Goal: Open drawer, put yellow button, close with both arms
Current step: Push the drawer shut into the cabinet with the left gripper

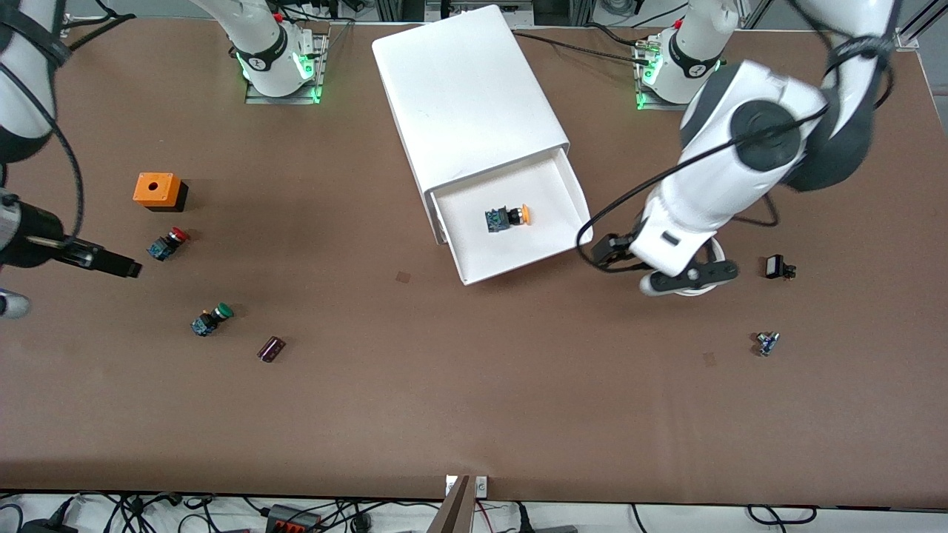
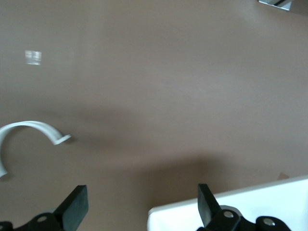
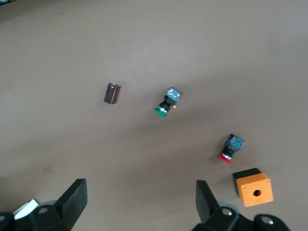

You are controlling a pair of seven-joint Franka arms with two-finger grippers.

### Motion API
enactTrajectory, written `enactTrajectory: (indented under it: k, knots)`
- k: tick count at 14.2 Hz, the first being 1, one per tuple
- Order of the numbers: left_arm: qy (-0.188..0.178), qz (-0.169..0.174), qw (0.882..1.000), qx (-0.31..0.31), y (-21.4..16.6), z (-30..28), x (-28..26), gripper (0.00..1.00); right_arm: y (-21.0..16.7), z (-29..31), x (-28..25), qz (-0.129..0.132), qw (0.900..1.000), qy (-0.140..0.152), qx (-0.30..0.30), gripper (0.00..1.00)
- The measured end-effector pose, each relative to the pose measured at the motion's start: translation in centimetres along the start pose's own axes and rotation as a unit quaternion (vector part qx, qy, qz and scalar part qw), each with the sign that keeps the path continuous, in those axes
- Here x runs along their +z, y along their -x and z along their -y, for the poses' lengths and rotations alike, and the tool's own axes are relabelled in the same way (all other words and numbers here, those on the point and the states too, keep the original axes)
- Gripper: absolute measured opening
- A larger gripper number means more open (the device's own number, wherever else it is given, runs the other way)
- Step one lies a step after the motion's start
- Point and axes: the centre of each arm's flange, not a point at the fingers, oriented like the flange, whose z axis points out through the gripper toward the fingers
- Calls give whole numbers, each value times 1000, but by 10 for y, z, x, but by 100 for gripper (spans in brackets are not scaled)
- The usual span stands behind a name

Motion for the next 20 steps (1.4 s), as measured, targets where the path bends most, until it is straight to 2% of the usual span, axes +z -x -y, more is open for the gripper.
enactTrajectory:
  k: [2,5,9,14,20]
  knots:
    - [16,-12,1000,9,-7,-16,34,100,-3,-34,-10,-7,1000,-5,-18,100]
    - [9,-24,999,25,-8,-36,78,100,-2,-65,-25,-18,999,-4,-31,100]
    - [21,-26,999,-18,9,-66,95,100,10,-52,-42,-30,998,5,-60,100]
    - [19,-14,999,-45,40,-97,107,100,21,-57,-33,-16,998,5,-59,100]
    - [-15,25,997,-65,74,-112,121,100,36,-55,-34,-17,998,7,-64,100]
